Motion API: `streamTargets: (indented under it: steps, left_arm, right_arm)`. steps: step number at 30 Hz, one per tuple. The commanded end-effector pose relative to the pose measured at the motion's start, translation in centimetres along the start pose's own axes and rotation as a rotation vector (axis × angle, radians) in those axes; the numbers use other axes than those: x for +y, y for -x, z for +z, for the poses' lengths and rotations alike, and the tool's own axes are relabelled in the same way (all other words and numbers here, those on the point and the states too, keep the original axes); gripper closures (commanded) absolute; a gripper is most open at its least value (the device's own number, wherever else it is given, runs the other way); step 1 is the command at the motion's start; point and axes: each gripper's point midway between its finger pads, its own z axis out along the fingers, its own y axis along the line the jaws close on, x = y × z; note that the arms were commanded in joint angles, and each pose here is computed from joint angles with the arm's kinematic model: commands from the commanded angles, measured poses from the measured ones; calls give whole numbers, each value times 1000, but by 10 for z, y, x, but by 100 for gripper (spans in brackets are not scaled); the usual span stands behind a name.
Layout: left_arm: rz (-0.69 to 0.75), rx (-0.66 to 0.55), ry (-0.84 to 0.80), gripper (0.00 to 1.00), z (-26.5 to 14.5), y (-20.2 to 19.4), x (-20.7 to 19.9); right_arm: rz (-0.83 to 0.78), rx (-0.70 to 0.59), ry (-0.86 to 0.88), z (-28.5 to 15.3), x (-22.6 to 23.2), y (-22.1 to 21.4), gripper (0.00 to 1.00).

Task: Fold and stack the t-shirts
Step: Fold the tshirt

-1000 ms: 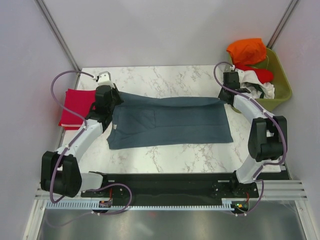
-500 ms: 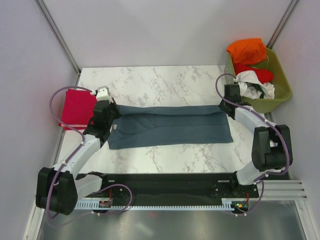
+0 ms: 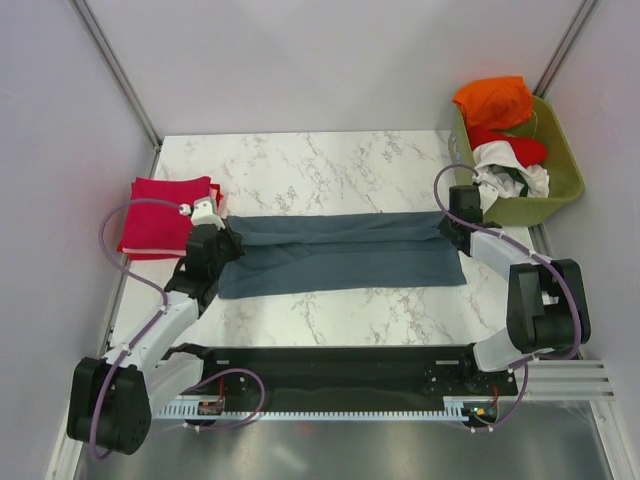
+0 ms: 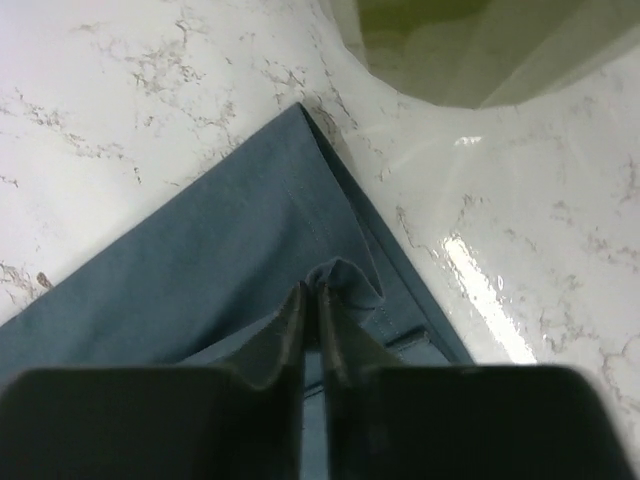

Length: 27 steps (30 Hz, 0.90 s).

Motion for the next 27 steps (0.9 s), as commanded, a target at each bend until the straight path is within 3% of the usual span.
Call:
streamTargets:
  steps: [1, 4, 7, 9, 15, 17, 27]
  left_arm:
    - [-72, 21, -41, 93, -4, -8, -9]
    - [-101, 51, -35, 88, -8, -20, -6]
    - [-130, 10, -69, 74, -21, -14, -10]
    - [-149, -31, -71, 66, -31, -8, -7]
    - [-226, -93, 0, 66, -55, -1, 10]
    - [-235, -89, 7, 59, -56, -1, 11]
    - [-186, 83, 47, 52, -21, 3, -6]
  right_arm:
    - [68, -72, -20, -5, -6, 12, 76]
    - [101, -103, -56, -12, -19, 9, 67]
    - [128, -163, -77, -24, -33, 13, 50]
    - [138, -194, -67, -34, -36, 18, 50]
    - [146, -243, 32, -54, -24, 28, 51]
    - [116, -173, 168, -57, 6, 18, 54]
    - [-122, 134, 749, -104, 175, -51, 55]
